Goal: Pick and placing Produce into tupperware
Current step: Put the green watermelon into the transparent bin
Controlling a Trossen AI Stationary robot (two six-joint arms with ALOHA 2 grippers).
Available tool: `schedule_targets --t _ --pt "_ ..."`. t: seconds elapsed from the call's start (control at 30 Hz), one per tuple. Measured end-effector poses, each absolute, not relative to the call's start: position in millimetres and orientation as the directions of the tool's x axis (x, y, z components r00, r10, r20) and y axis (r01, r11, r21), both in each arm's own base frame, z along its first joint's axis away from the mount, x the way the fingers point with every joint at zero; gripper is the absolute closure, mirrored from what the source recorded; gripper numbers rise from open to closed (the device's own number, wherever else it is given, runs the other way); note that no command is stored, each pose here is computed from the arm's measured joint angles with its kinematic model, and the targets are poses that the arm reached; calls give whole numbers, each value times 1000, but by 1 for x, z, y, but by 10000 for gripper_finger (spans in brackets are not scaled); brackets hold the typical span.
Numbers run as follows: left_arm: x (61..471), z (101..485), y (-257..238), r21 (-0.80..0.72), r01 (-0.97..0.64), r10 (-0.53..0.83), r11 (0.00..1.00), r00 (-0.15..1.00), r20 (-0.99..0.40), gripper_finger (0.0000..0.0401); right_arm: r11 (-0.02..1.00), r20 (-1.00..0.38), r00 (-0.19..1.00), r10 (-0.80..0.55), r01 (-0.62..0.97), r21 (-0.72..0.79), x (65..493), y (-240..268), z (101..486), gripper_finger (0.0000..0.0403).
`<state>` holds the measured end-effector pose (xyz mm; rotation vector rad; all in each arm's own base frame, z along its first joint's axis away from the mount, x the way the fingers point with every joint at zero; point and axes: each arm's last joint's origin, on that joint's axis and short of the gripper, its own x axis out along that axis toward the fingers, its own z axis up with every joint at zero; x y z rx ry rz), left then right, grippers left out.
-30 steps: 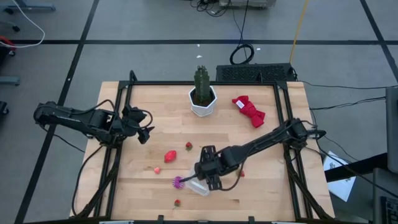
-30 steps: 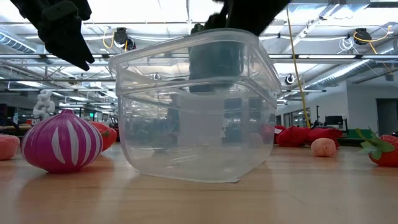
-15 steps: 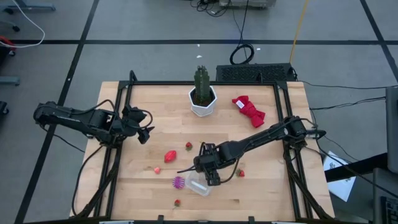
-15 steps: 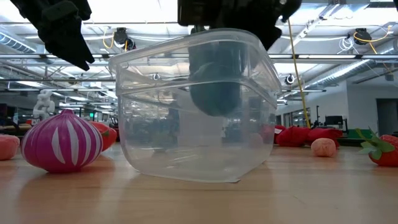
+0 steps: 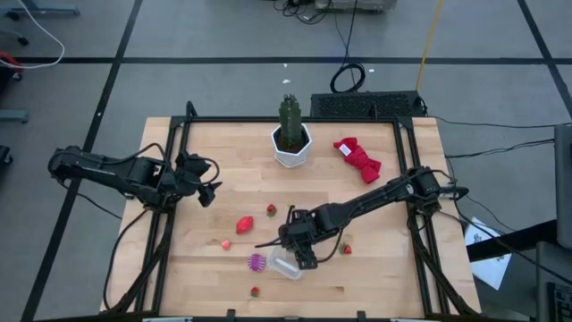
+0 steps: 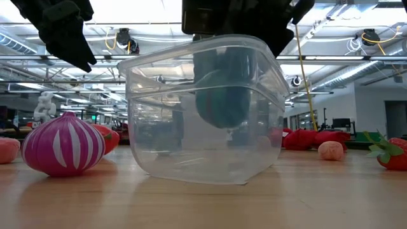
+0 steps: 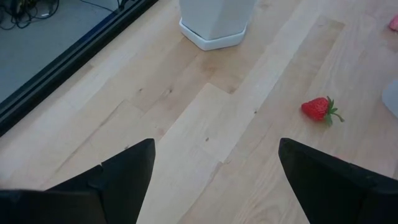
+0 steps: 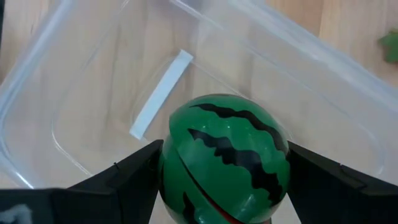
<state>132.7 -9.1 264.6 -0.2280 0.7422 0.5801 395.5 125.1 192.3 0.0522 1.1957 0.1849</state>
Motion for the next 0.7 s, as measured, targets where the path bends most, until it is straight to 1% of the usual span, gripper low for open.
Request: schedule_targets --t 0.7 --pt "133 265 -9 5 -572 415 820 590 -692 52 983 -918 358 172 -116 140 396 125 193 114"
